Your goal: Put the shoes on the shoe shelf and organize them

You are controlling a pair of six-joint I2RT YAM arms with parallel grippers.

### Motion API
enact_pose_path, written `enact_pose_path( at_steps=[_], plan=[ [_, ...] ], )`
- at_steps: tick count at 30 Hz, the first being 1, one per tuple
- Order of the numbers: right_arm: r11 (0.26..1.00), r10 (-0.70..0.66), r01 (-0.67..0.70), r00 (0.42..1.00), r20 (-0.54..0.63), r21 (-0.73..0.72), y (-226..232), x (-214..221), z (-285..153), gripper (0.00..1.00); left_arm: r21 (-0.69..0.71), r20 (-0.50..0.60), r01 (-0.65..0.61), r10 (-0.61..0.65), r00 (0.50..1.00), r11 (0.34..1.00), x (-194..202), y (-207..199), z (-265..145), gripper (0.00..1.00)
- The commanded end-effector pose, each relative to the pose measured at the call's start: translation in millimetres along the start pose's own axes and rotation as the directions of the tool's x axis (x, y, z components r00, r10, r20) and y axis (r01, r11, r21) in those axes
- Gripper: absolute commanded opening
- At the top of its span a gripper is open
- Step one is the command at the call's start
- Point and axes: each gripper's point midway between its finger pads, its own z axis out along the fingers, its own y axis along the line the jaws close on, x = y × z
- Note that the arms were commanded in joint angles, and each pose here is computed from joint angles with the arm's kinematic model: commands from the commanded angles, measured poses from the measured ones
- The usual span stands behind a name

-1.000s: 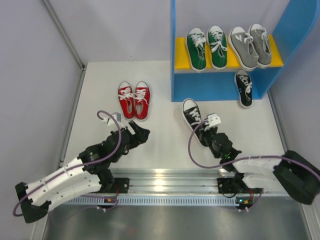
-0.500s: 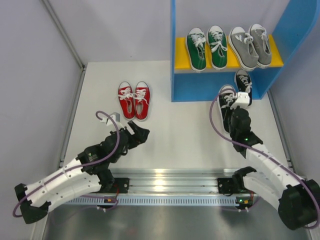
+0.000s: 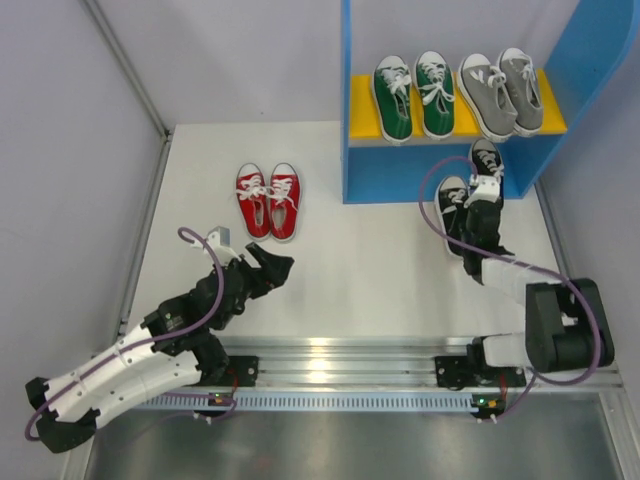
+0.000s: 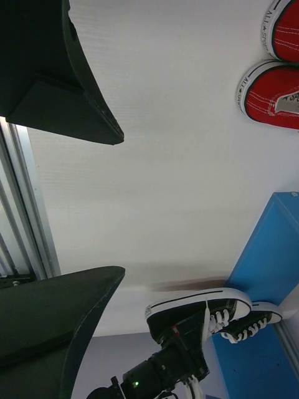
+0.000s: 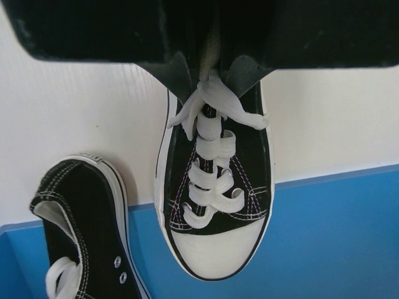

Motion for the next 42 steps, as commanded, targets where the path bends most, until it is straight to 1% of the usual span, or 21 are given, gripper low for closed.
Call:
enact_pose_path(
  at_steps=[1, 2, 5, 6, 7, 9, 10, 11, 13, 15, 16, 19, 20, 22, 29, 30, 31, 34, 36, 40, 42],
  plan=[
    [0.993, 0.104, -0.082, 0.948, 0.301, -0.082, 9.8, -92.5, 22.6, 0.0, 0.009, 0.006, -0.009, 0.009, 1.0, 1.0, -2.6, -0.6, -2.6, 0.84],
    [0.992, 0.113, -0.085, 0.928, 0.354, -0.094, 10.3, -104.4, 24.7, 0.0, 0.006, 0.008, -0.011, 0.011, 1.0, 1.0, -3.1, 0.6, -3.3, 0.84],
    [0.989, 0.129, -0.088, 0.916, 0.379, -0.122, 8.9, -107.3, 39.7, 0.0, 0.004, 0.018, -0.014, 0.014, 1.0, 1.0, -7.2, 1.4, -6.8, 0.84],
    [0.987, 0.14, -0.092, 0.901, 0.41, -0.135, 9.1, -114.9, 41.0, 0.0, 0.0, 0.019, -0.014, 0.014, 1.0, 1.0, -7.9, 2.1, -7.5, 0.84],
    [0.986, 0.144, -0.098, 0.905, 0.401, -0.132, 5.3, -109.5, 47.7, 0.0, -0.003, 0.021, -0.015, 0.015, 1.0, 1.0, -8.7, 2.4, -7.9, 0.84],
    [0.984, 0.153, -0.102, 0.899, 0.411, -0.143, 5.2, -114.8, 54.0, 0.0, -0.006, 0.026, -0.018, 0.018, 0.999, 1.0, -10.5, 2.9, -8.9, 0.84],
    [0.986, 0.149, -0.109, 0.905, 0.398, -0.123, -7.4, -110.5, 63.0, 0.0, -0.009, 0.024, -0.019, 0.019, 1.0, 1.0, -9.9, 3.5, -8.5, 0.84],
    [0.986, 0.15, -0.107, 0.9, 0.41, -0.127, -7.4, -117.9, 67.1, 0.0, -0.009, 0.028, -0.017, 0.017, 0.999, 1.0, -10.6, 3.6, -8.6, 0.84],
    [0.987, 0.144, -0.102, 0.905, 0.401, -0.126, -8.4, -114.2, 77.7, 0.0, -0.018, 0.026, -0.023, 0.023, 0.999, 1.0, -9.0, 5.6, -7.0, 0.84],
    [0.985, 0.153, -0.107, 0.897, 0.414, -0.133, -8.1, -123.7, 86.1, 0.0, -0.02, 0.025, -0.023, 0.023, 0.999, 1.0, -9.2, 4.9, -6.7, 0.84],
    [0.986, 0.153, -0.112, 0.903, 0.4, -0.125, -10.5, -117.7, 94.2, 0.0, -0.021, 0.022, -0.025, 0.026, 0.999, 0.999, -8.5, 5.4, -6.5, 0.84],
    [0.984, 0.166, -0.123, 0.894, 0.416, -0.129, -12.3, -129.8, 111.6, 0.0, -0.029, 0.021, -0.028, 0.029, 0.999, 0.999, -7.9, 6.4, -5.6, 0.84],
    [0.982, 0.166, -0.113, 0.9, 0.403, -0.153, -8.1, -128.8, 115.8, 0.0, -0.031, 0.022, -0.029, 0.03, 0.999, 0.999, -8.2, 6.6, -5.6, 0.84],
    [0.982, 0.166, -0.114, 0.903, 0.396, -0.152, -8.1, -128.7, 125.9, 0.0, -0.036, 0.025, -0.031, 0.032, 0.999, 0.999, -9.4, 6.9, -5.7, 0.84],
    [0.985, 0.159, -0.124, 0.917, 0.365, -0.119, -14.2, -124.5, 144.7, 0.0, -0.051, 0.027, -0.042, 0.044, 0.999, 0.998, -9.9, 7.2, -3.5, 0.84],
    [0.986, 0.152, -0.123, 0.934, 0.324, -0.11, -14.7, -116.5, 147.4, 0.0, -0.054, 0.027, -0.044, 0.045, 0.999, 0.998, -9.7, 7.6, -3.1, 0.84],
    [0.988, 0.148, -0.129, 0.933, 0.328, -0.08, -20.1, -120.3, 147.5, 0.0, -0.052, 0.03, -0.042, 0.043, 0.999, 0.998, -11.0, 6.6, -3.6, 0.84],
    [0.99, 0.142, -0.136, 0.939, 0.314, -0.041, -27.1, -112.8, 142.0, 0.0, -0.054, 0.032, -0.039, 0.041, 0.999, 0.998, -11.5, 6.5, -3.3, 0.84],
    [0.991, 0.134, -0.131, 0.942, 0.308, -0.032, -28.7, -110.7, 139.5, 0.0, -0.054, 0.029, -0.039, 0.04, 0.999, 0.998, -10.5, 6.5, -2.9, 0.84],
    [0.992, 0.126, -0.127, 0.96, 0.249, -0.013, -31.1, -98.6, 141.9, 0.0, -0.048, 0.022, -0.033, 0.034, 0.999, 0.998, -9.4, 5.6, -3.6, 0.84],
    [0.992, 0.127, -0.129, 0.962, 0.242, -0.009, -31.6, -97.0, 141.8, 0.0, -0.039, 0.022, -0.027, 0.028, 0.999, 0.999, -9.9, 4.6, -5.1, 0.84]
  ],
)
